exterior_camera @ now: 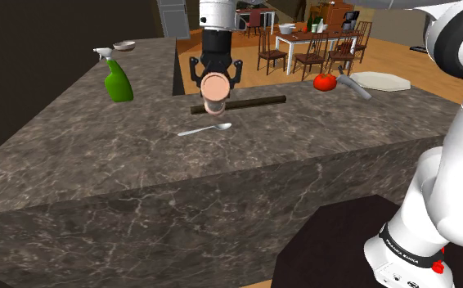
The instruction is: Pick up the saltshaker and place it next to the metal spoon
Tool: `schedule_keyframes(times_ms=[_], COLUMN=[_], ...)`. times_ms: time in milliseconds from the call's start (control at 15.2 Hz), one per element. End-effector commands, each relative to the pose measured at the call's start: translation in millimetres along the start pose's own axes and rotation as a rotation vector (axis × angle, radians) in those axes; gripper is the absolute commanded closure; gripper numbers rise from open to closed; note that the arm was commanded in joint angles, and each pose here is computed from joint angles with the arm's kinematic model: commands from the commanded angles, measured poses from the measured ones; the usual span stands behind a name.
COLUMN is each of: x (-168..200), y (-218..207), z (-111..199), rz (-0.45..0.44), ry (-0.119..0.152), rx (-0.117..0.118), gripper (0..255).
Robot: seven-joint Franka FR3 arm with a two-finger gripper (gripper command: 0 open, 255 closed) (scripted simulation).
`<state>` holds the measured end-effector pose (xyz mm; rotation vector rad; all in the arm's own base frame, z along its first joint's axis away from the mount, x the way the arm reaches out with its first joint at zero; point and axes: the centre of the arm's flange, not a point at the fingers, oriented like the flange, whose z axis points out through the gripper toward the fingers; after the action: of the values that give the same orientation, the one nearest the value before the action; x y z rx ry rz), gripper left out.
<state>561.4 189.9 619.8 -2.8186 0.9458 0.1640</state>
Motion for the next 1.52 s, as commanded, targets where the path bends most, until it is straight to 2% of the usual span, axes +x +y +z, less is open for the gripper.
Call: schedule_keyframes(times_ms=[0,528,1452], x=[-10.3,-55.4,-44.0], y=[-23.6,-119.4,-110.5], z=[5.6,24.1,96.5], rz=[0.001,0.001,0.001], ry=[0.000,0.000,0.000], rx=[0.001,0.001,0.001], gripper=[255,255,255])
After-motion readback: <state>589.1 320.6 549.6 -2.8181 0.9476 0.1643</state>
